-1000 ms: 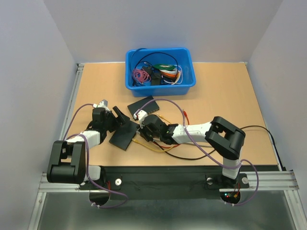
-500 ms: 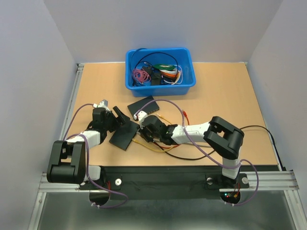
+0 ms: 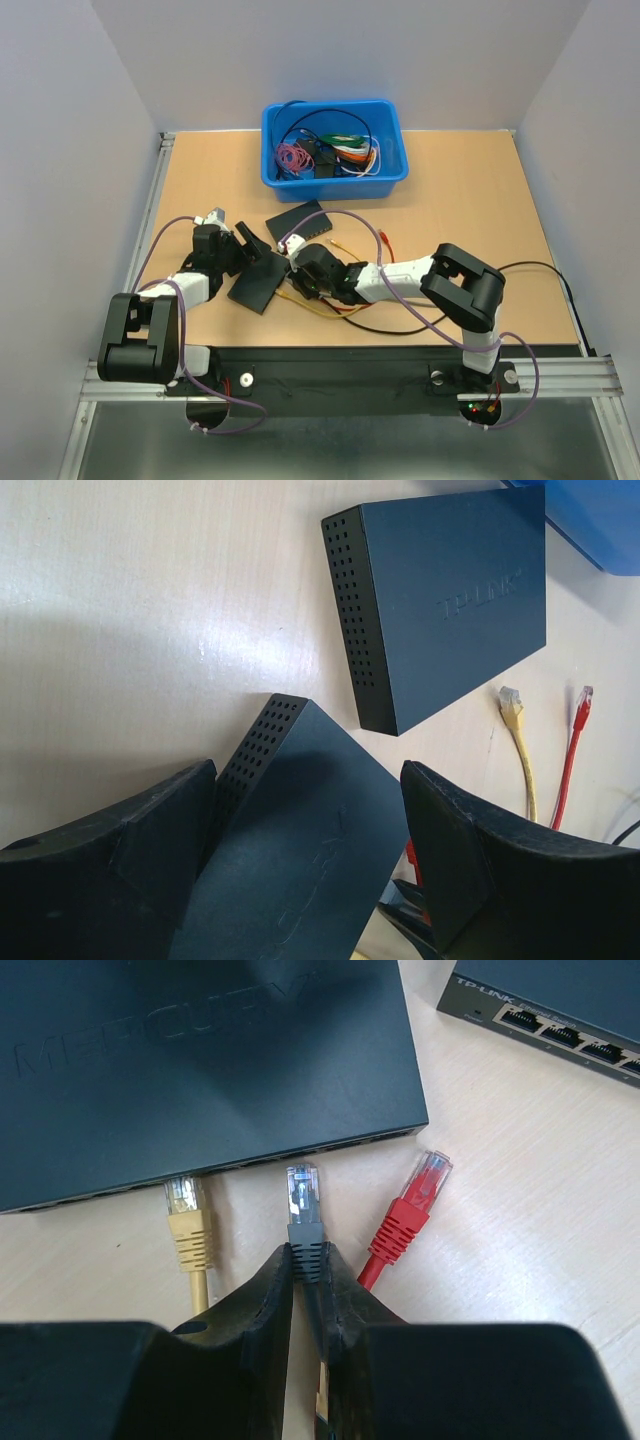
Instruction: Insert the plug into the switch port
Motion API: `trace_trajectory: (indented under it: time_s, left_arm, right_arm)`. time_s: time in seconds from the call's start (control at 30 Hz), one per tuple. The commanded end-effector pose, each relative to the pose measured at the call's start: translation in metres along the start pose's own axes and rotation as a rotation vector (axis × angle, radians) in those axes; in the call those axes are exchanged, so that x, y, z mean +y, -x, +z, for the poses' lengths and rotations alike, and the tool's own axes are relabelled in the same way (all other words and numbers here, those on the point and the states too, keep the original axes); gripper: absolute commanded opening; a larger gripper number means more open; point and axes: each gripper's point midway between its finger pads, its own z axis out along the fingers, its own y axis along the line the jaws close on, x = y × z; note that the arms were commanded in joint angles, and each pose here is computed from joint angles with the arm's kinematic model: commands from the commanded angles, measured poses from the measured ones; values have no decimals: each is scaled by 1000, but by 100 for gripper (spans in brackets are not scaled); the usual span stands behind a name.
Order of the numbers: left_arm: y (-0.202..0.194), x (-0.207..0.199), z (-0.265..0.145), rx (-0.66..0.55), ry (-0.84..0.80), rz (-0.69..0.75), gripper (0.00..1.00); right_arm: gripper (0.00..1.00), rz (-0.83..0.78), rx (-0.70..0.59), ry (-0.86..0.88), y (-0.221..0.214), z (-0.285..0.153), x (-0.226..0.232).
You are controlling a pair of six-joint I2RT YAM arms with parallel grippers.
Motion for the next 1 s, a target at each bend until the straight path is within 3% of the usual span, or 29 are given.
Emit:
trace_trajectory:
  time_s: [0.0,0.97]
  left_arm:
    - [-4,-3,0,26,-2,9,86]
    - [-7,-3,2,31,6,13,86]
  right_arm:
    - [0,7,-86,-16,30,0,4]
    - [0,-1,-138,0,62,-4,20]
